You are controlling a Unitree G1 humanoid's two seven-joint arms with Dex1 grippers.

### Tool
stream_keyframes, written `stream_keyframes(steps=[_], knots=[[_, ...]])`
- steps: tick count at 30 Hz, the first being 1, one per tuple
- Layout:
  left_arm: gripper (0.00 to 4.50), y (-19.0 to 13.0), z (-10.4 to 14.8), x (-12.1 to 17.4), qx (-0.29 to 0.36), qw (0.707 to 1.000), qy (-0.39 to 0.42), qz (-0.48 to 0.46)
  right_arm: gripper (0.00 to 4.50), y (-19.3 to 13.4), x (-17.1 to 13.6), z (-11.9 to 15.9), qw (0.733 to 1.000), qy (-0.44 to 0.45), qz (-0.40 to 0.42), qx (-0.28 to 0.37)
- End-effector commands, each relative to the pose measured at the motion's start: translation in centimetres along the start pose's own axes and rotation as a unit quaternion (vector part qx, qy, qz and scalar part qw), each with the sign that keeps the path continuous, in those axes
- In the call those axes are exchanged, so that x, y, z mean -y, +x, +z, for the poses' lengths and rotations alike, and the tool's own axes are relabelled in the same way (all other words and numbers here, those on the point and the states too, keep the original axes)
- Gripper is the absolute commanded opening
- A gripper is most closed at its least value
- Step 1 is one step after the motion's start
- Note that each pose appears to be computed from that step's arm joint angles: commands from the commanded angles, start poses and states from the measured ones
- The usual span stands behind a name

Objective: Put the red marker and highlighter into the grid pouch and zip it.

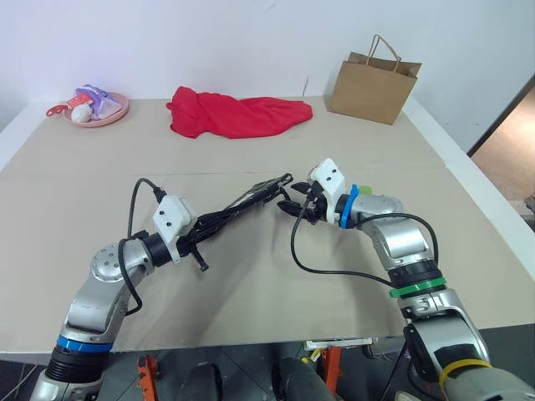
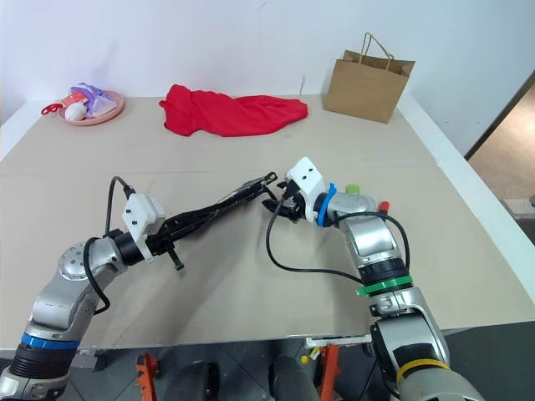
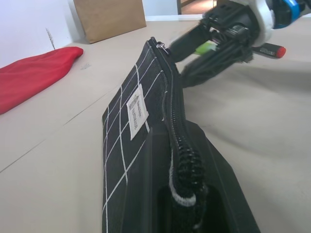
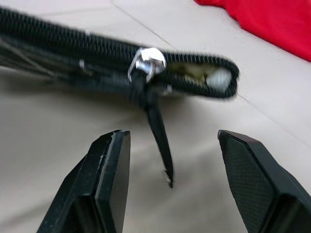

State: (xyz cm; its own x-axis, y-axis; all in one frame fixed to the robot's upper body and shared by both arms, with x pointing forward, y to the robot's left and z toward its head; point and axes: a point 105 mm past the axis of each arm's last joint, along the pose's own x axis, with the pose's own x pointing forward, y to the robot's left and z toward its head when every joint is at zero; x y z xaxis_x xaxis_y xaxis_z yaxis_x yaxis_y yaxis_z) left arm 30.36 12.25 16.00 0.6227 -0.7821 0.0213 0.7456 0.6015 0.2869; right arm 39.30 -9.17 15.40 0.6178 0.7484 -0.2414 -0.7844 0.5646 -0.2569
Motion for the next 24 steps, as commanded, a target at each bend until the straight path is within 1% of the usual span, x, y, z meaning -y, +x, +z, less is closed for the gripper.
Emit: stream_keyframes(steps=[1, 4, 5, 7, 8, 12, 17, 24], knots=[[0.0, -0.2, 1.0, 0.3, 0.012, 1.0, 0.019, -0.004, 2.91, 0.2, -0.2, 1.6, 0.999, -0.019, 0.015, 0.024], [0.0, -0.2, 0.8, 0.5, 0.008, 1.0, 0.023, -0.004, 1.97, 0.0, -1.0, 1.8, 0.998, -0.024, 0.042, 0.029], [0.0, -0.3, 0.7, 0.5, 0.007, 1.0, 0.023, -0.004, 1.32, 0.0, -1.3, 1.9, 0.998, -0.026, 0.049, 0.031], [0.0, -0.3, 0.6, 0.5, 0.005, 1.0, 0.026, -0.004, 0.32, -0.2, -1.8, 2.0, 0.997, -0.028, 0.064, 0.034], [0.0, -0.2, 0.5, 0.5, 0.003, 1.0, 0.027, -0.004, 0.03, -0.3, -2.1, 2.2, 0.996, -0.03, 0.074, 0.037], [0.0, -0.1, 0.5, 0.5, 0.002, 1.0, 0.029, -0.006, 0.03, -1.1, -4.4, 2.4, 0.988, -0.036, 0.141, 0.047], [0.0, 0.1, 0.6, 0.4, 0.003, 1.0, 0.03, -0.009, 0.03, -0.6, -5.5, 2.6, 0.987, -0.043, 0.15, 0.042], [0.0, 0.5, 0.7, 0.5, 0.004, 0.999, 0.029, -0.017, 0.03, 0.5, -9.8, 3.9, 0.971, -0.064, 0.222, 0.054]])
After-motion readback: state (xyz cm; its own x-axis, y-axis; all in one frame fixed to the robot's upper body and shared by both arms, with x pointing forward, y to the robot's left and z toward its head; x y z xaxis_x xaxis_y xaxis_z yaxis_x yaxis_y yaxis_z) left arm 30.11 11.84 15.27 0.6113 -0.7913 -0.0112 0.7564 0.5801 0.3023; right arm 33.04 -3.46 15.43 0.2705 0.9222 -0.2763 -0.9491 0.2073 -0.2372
